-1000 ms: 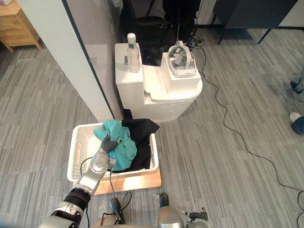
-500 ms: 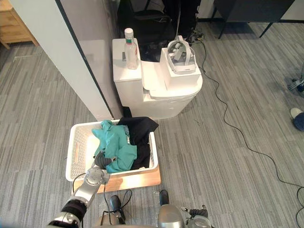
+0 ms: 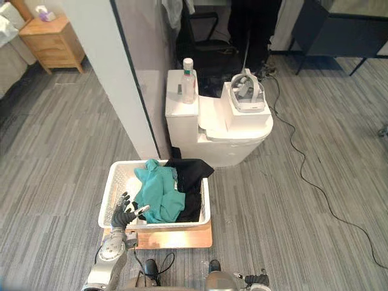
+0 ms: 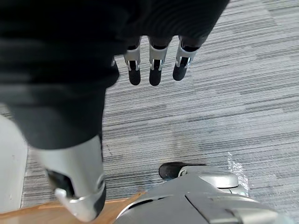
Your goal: Tidy the bed and pick cloth on bed and put in laundry
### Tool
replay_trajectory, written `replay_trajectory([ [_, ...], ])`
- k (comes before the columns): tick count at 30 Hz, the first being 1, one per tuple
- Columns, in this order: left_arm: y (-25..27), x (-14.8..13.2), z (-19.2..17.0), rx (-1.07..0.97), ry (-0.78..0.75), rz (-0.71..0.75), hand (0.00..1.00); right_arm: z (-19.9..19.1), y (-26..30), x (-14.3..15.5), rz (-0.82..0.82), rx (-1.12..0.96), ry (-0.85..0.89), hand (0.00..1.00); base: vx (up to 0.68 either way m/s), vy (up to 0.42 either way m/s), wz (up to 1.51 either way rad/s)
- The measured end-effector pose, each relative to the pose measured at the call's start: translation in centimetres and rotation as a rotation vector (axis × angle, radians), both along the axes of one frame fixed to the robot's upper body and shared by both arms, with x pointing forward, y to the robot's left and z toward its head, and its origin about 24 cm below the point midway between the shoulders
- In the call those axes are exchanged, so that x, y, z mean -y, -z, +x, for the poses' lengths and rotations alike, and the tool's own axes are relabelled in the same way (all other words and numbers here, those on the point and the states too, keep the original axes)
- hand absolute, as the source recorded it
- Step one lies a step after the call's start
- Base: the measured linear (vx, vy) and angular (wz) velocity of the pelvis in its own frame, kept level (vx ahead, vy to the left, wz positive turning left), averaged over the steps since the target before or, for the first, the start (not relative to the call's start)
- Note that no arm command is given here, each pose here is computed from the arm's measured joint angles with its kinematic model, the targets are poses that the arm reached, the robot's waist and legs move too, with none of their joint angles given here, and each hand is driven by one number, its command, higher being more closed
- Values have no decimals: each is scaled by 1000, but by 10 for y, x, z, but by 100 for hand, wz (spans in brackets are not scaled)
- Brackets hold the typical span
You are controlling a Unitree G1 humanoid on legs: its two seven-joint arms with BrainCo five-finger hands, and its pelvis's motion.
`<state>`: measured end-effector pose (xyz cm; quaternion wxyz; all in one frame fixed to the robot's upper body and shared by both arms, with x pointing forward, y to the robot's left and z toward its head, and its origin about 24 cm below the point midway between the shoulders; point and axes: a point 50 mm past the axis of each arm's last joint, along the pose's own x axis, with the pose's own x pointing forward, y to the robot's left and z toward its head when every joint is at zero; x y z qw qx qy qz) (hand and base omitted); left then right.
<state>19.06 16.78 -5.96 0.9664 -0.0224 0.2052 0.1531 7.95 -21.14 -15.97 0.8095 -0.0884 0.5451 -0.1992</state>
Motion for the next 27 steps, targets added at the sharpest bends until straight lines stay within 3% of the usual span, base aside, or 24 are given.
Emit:
replay_trajectory([
  [6, 39, -15, -35, -167, -117, -100, 0, -11, 1, -2, 5, -17, -1, 0, 19, 4, 10],
  [12, 97, -31, -111, -575, -343, -205, 0, -15, 2, -1, 23, -15, 76, 0, 17, 2, 1],
  [16, 99, -36, -118, -611, -418, -230, 0, -21, 4, -1, 39, -28, 129, 0, 34, 1, 2],
  [27, 103, -34, -121, -650, -384, -241, 0, -23, 5, 3, 59, -34, 157, 0, 0, 2, -3],
])
